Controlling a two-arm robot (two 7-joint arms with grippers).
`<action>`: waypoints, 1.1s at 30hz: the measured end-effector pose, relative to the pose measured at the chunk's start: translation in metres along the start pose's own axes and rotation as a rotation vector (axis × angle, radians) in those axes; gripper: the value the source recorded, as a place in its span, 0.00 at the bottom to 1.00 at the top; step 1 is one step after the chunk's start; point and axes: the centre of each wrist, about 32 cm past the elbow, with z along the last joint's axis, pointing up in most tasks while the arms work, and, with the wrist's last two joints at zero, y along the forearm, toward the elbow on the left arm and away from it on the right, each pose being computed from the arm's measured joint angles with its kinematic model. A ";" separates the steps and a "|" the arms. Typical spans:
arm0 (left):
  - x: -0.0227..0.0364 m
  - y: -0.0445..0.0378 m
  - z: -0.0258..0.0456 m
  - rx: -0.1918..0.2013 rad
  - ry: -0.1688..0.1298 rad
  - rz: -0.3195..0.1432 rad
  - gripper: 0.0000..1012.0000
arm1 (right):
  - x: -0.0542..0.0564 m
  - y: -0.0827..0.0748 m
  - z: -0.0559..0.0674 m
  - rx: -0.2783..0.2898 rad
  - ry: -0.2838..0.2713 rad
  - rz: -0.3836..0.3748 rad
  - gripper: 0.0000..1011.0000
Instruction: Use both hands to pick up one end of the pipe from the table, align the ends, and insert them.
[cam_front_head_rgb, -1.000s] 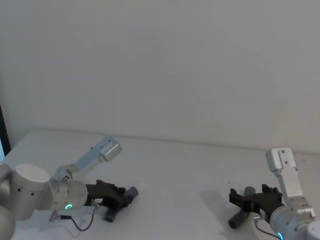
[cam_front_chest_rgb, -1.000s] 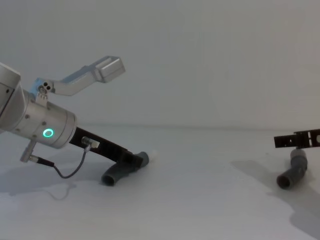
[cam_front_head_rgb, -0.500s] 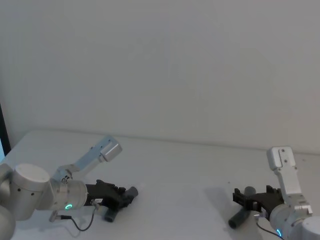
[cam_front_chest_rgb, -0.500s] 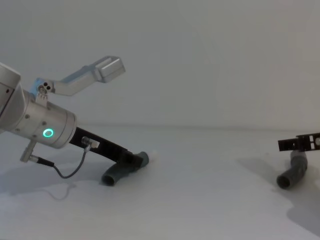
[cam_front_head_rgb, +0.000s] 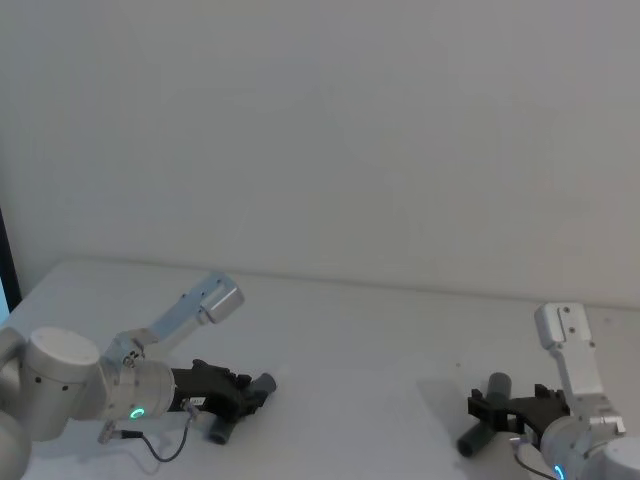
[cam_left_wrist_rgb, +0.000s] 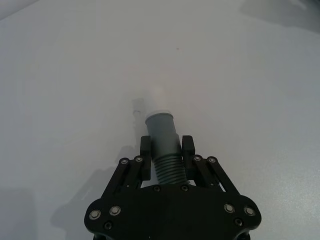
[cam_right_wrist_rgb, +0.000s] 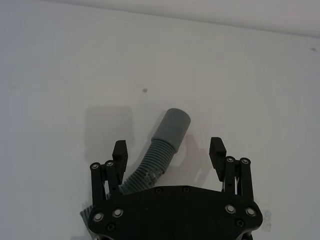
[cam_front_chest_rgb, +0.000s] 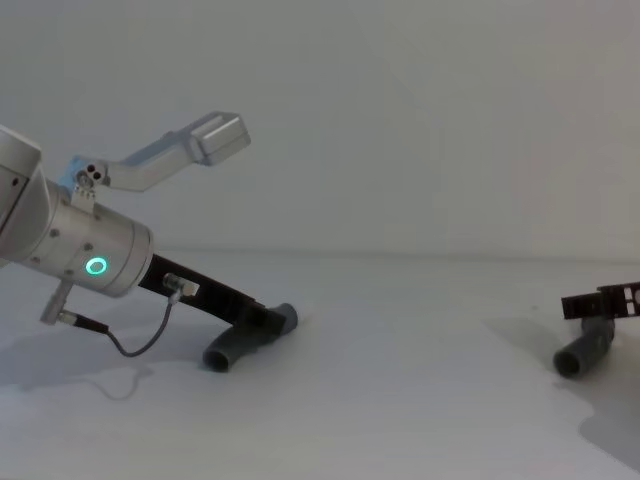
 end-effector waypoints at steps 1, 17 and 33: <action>0.0000 0.0000 0.0000 0.000 0.000 0.000 0.33 | 0.000 0.000 0.000 -0.001 0.001 0.001 0.99; 0.0000 0.0000 0.0000 0.000 0.000 0.000 0.33 | -0.002 -0.001 0.001 -0.038 0.036 0.021 0.99; 0.0000 0.0000 0.0000 0.000 0.000 0.000 0.33 | -0.004 0.000 0.004 -0.066 0.064 0.018 0.99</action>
